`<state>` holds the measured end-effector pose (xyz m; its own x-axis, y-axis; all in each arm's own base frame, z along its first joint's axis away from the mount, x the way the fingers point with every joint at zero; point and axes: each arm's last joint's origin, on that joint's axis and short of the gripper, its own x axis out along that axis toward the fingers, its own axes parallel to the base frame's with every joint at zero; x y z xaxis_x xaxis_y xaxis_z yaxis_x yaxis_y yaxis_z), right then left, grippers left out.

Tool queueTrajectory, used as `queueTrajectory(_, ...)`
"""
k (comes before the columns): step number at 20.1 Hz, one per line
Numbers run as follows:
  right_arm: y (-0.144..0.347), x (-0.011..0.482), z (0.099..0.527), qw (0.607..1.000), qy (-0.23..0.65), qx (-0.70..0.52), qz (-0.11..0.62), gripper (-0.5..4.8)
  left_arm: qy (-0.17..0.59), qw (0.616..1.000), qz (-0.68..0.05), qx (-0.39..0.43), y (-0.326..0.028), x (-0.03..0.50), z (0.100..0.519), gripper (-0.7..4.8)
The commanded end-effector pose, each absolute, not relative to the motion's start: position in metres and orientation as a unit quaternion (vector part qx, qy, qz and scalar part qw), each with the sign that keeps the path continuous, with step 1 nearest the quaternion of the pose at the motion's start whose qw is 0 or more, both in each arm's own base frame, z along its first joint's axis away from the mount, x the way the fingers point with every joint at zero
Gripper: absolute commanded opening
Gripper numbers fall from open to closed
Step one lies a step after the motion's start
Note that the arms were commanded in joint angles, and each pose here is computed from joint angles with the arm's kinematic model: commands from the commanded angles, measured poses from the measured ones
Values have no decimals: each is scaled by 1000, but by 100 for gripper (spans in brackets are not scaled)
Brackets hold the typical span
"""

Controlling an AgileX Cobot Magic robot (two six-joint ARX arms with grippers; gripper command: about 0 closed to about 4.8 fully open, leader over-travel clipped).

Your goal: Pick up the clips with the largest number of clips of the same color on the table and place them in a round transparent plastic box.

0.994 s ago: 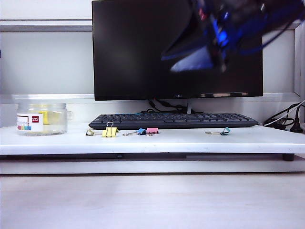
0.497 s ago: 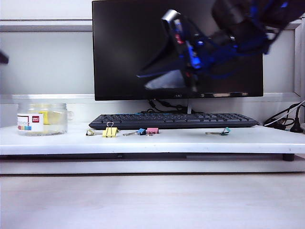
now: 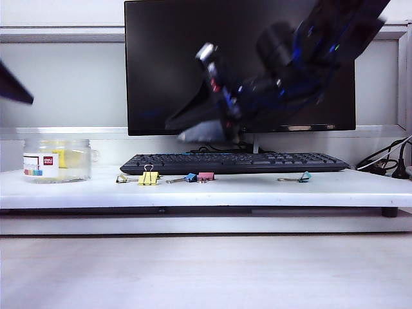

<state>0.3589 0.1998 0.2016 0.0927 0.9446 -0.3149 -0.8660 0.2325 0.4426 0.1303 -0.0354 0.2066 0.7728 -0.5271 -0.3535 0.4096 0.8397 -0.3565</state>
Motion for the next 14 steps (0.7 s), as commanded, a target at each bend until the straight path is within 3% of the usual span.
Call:
queueTrajectory(1, 211, 366, 198, 717, 270, 74, 639, 222, 209, 929, -279, -121, -37, 130, 213, 402)
queueTrajectory(3, 221, 371, 197, 712, 266, 71, 646, 230, 212, 929, -278, -121, -37, 130, 213, 402)
queueTrajectory(5, 230, 376, 198, 710, 260, 67, 651, 270, 214, 929, -278, -121, -37, 130, 213, 402)
queueTrajectory(14, 244, 389, 169, 727, 275, 50, 627, 270, 217, 928, -276, -121, -36, 130, 212, 402)
